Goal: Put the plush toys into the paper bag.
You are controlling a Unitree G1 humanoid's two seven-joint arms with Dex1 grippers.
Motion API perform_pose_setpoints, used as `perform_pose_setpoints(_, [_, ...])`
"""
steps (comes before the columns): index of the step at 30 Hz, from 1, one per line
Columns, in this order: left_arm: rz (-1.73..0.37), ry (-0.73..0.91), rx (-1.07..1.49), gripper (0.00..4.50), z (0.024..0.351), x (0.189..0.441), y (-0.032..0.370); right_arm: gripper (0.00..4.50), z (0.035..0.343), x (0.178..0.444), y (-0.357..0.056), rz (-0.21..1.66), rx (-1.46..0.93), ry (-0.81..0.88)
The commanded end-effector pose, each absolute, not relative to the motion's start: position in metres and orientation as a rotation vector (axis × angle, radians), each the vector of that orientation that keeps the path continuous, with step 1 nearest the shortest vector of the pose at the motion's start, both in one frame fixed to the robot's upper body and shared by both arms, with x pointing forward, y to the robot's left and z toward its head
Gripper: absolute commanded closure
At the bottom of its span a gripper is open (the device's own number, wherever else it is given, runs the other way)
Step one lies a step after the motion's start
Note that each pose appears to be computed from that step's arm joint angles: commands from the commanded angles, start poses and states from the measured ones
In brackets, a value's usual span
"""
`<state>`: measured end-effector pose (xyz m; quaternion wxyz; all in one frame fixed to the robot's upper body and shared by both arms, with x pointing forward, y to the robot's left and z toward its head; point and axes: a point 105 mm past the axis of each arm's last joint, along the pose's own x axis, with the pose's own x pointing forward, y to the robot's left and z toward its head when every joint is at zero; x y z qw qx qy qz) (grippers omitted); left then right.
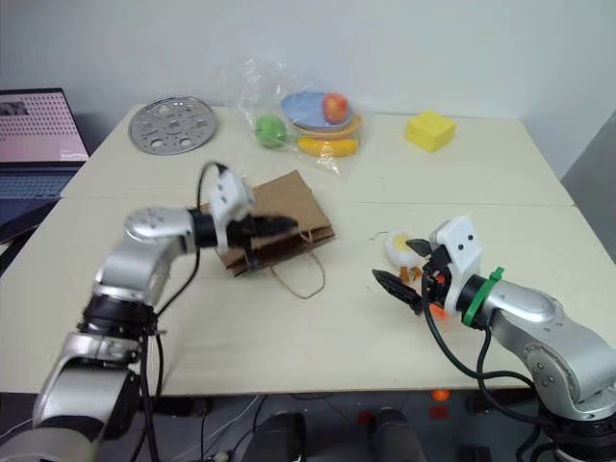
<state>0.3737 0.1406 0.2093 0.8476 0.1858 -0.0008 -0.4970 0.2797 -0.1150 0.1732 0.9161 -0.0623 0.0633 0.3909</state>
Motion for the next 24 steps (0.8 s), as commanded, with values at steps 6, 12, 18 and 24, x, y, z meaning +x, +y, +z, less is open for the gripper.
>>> perform_pose_setpoints(6, [-1.144, -0.077, 0.293, 4.5, 0.254, 0.355, 0.133, 0.98, 0.195, 0.302, -0.072, 0.833, -0.106, 0.0])
perform_pose_setpoints(12, [-1.162, -0.094, 0.266, 4.5, 0.256, 0.346, 0.128, 3.24, 0.198, 0.318, -0.036, 0.885, -0.069, -0.035])
perform_pose_setpoints(18, [-1.207, -0.107, 0.232, 4.5, 0.26, 0.333, 0.124, 4.46, 0.175, 0.33, -0.012, 0.91, -0.056, -0.006])
perform_pose_setpoints(24, [-1.214, -0.108, 0.219, 4.5, 0.263, 0.327, 0.124, 4.46, 0.173, 0.343, 0.012, 0.931, -0.025, -0.018])
